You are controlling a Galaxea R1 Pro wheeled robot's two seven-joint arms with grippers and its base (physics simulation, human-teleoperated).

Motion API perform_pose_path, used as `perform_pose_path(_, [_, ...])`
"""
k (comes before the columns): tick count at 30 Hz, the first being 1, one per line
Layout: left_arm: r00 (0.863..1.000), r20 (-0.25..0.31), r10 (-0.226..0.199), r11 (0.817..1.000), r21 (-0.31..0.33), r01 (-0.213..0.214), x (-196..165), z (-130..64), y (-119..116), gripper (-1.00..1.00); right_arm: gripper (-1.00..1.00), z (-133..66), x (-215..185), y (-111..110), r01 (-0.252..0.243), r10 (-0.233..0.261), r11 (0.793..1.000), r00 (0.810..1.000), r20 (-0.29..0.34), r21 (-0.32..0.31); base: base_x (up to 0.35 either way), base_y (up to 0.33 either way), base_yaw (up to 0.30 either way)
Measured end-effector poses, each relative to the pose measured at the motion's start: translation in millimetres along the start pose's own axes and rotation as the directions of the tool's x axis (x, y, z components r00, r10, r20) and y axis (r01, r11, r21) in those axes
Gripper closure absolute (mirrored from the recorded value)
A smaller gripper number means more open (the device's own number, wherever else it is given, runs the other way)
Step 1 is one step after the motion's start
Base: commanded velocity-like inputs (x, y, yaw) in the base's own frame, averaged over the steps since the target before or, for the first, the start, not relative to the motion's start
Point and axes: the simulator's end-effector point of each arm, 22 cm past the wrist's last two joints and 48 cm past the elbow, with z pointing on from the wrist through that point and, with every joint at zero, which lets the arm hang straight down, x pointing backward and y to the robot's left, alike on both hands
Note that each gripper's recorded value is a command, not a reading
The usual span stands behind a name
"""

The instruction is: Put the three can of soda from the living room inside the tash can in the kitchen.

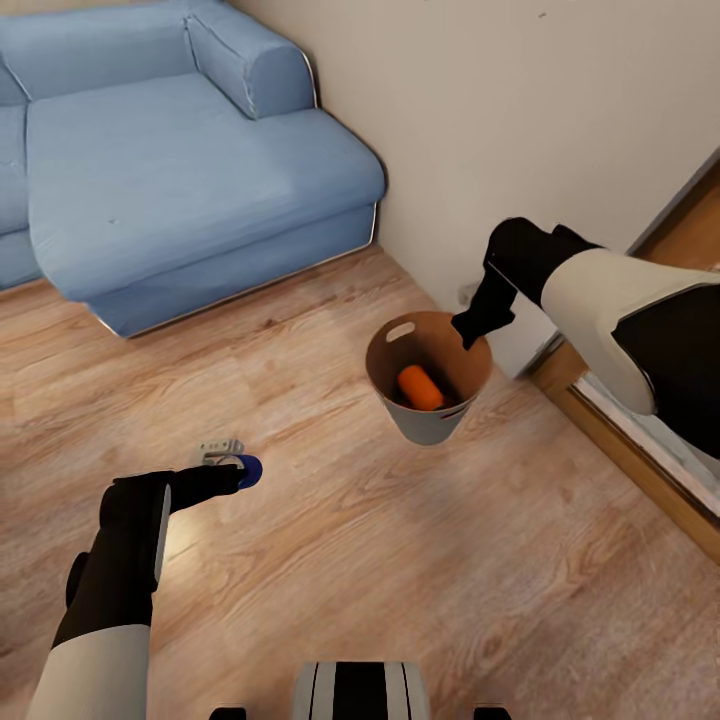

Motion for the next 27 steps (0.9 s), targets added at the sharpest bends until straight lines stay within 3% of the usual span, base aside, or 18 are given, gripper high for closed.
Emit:
perform_pose_path(7, [1.0,0.011,0.002,1.0,0.001,-0.002,-4.9,-4.6,-1.4,1.0,1.0,10.7,15.0,-1.5,0.002,-0.002,1.0,1.0,-0.029,0.009,-0.326,0.0,0.0])
perform_pose_path(9, [1.0,0.013,0.003,1.0,0.001,-0.003,-6.1,-5.8,-1.8,1.0,1.0,21.2,26.6,-2.6,-0.021,0.021,1.0,0.999,-0.045,-0.01,-0.326,0.0,0.0])
perform_pose_path(16, [1.0,0.026,0.009,1.0,0.0,-0.009,-11.3,-10.3,-3.1,1.0,1.0,37.3,53.7,-18.0,-0.026,0.028,0.999,0.996,-0.09,0.02,-0.301,0.0,0.0])
perform_pose_path(22, [0.998,0.054,0.013,1.0,0.005,-0.013,-20.2,-16.6,-6.9,1.0,1.0,32.7,51.6,-10.0,-0.046,0.045,0.999,0.996,-0.071,-0.013,-0.059,0.0,0.0])
perform_pose_path(27, [0.998,0.059,0.013,1.0,0.007,-0.013,-18.8,-13.7,-6.6,1.0,1.0,33.8,54.3,-14.4,-0.037,0.038,0.999,0.997,-0.071,0.008,-0.009,0.0,0.0])
